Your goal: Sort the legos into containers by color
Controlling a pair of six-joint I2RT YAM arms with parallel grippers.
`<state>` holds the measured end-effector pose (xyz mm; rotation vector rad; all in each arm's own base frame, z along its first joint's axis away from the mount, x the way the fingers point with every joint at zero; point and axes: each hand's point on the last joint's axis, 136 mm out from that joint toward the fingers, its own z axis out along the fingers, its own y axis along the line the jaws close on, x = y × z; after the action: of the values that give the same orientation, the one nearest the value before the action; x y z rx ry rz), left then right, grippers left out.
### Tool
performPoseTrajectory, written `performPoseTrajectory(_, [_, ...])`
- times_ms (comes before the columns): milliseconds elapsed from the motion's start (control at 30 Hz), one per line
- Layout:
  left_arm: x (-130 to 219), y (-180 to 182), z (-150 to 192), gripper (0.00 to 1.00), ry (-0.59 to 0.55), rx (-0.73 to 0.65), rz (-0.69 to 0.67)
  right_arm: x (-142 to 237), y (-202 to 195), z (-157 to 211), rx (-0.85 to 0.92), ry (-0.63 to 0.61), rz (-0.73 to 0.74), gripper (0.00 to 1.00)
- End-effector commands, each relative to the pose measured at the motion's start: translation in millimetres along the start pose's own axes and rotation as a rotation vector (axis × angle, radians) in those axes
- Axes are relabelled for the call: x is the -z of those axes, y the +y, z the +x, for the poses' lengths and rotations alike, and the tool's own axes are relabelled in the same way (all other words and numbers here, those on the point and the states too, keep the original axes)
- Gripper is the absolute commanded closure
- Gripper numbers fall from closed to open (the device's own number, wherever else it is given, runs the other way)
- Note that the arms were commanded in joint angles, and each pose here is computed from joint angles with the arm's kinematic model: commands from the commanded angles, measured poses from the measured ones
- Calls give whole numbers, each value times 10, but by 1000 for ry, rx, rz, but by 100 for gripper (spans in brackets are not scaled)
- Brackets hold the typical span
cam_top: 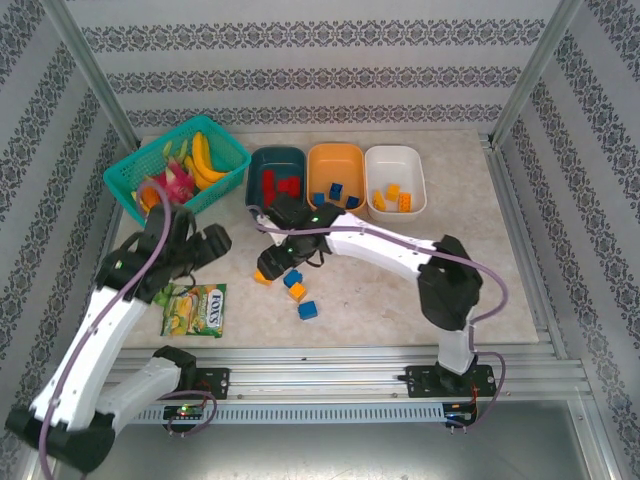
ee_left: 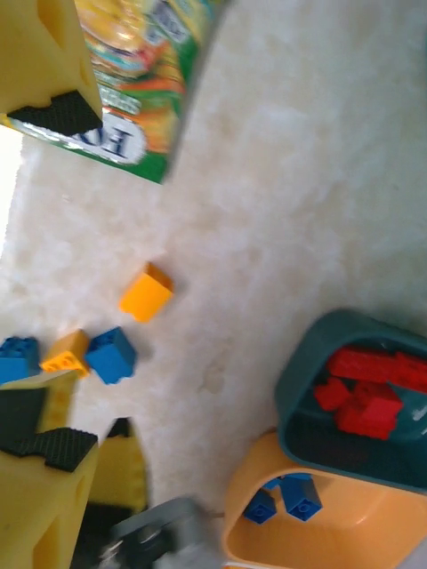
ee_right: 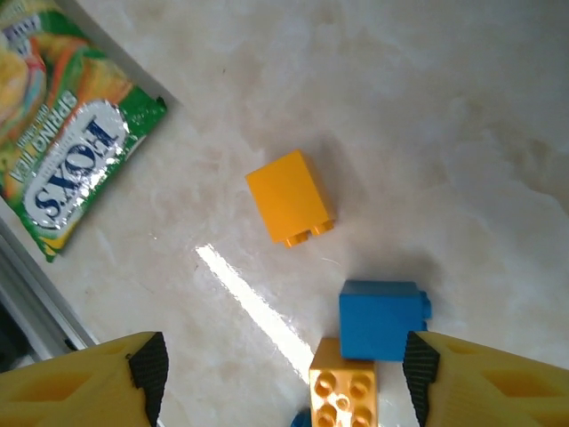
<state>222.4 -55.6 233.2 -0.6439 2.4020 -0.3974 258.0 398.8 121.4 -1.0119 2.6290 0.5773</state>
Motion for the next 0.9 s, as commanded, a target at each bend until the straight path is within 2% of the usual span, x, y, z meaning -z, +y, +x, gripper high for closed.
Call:
performPoseTrajectory(0, [189, 298, 347, 9, 55, 89, -17, -173, 36, 21, 105, 77, 37, 25])
performPoseTrajectory(167, [409, 473, 553, 7, 46, 145, 26, -468, 11, 19, 122, 145, 76, 23])
performPoseTrajectory(233, [457, 509, 605, 2, 45, 159, 40, -546, -13, 4, 135, 158, 104, 22])
performPoseTrajectory(467, [483, 524, 666, 2, 55, 169, 60, -841, -83, 45, 144, 219, 150, 24])
performPoseTrajectory(567, [471, 484, 660, 2, 59, 167, 76, -939, -102, 61, 142, 237, 161, 29])
performPoseTrajectory(867, [444, 373, 641, 3, 72, 135, 116, -987, -78, -31, 116, 214, 158, 60])
